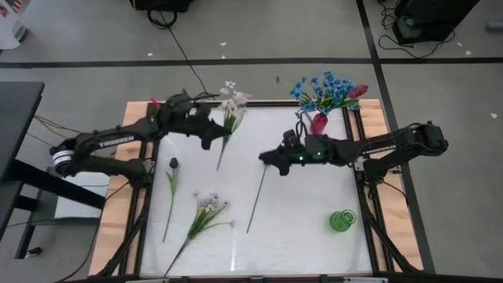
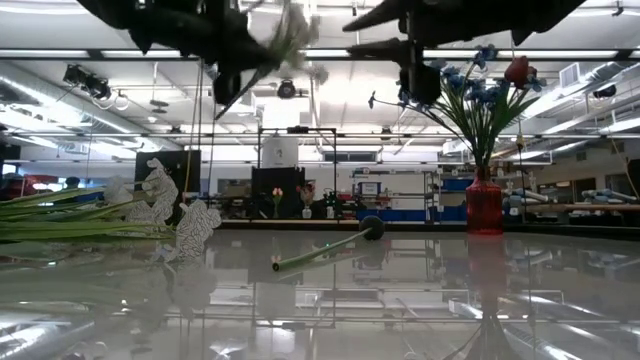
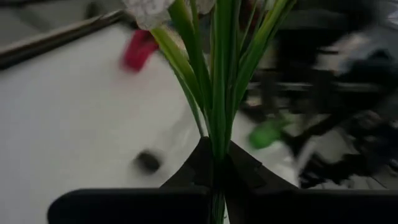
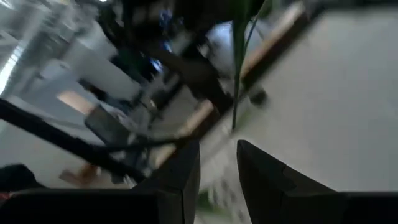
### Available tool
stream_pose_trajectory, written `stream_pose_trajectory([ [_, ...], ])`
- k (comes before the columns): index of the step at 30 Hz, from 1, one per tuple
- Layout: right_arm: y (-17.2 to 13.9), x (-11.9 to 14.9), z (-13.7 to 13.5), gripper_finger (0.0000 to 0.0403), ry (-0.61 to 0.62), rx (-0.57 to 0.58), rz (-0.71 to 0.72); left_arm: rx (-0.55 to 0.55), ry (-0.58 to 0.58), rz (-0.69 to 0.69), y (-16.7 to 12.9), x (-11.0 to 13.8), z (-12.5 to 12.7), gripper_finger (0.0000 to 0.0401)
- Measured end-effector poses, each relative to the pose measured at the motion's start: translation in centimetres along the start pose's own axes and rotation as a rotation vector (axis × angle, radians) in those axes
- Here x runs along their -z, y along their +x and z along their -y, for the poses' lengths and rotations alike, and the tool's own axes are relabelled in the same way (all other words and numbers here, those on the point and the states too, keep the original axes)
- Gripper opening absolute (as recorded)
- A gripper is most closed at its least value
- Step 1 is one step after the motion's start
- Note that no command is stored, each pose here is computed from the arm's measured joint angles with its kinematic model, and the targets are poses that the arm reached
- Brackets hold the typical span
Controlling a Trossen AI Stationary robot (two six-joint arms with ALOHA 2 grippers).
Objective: Sort flowers into vase by color
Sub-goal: Put the top white flowers into the green vase
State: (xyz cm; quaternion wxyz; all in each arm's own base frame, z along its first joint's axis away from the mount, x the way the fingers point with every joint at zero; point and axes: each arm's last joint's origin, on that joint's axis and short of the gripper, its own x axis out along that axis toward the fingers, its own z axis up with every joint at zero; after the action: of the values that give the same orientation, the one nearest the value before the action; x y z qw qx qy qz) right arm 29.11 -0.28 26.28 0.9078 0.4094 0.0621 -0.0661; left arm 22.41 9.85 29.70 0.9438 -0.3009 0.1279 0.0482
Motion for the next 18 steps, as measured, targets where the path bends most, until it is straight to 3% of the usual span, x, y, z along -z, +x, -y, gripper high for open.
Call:
stream_pose_trajectory([
  [5, -0.1, -1.6, -0.3, 0.0126, -0.117, -0.09, 0.105, 0.121, 0.089, 0.056, 1.4, 0.6, 3.4, 0.0018],
  [10, 0.0, -1.7, -0.4, 0.0178, -0.181, -0.121, 0.09, 0.162, 0.145, 0.116, 2.6, 1.4, 5.5, 0.0018],
  [15, 0.0, -1.9, -1.1, 0.0234, -0.188, -0.157, 0.09, 0.149, 0.149, 0.138, 4.1, 2.1, 6.1, 0.0018],
  [18, 0.4, -2.2, -1.5, 0.0241, -0.219, -0.139, 0.08, 0.161, 0.135, 0.111, 5.5, 3.0, 6.1, 0.0018],
])
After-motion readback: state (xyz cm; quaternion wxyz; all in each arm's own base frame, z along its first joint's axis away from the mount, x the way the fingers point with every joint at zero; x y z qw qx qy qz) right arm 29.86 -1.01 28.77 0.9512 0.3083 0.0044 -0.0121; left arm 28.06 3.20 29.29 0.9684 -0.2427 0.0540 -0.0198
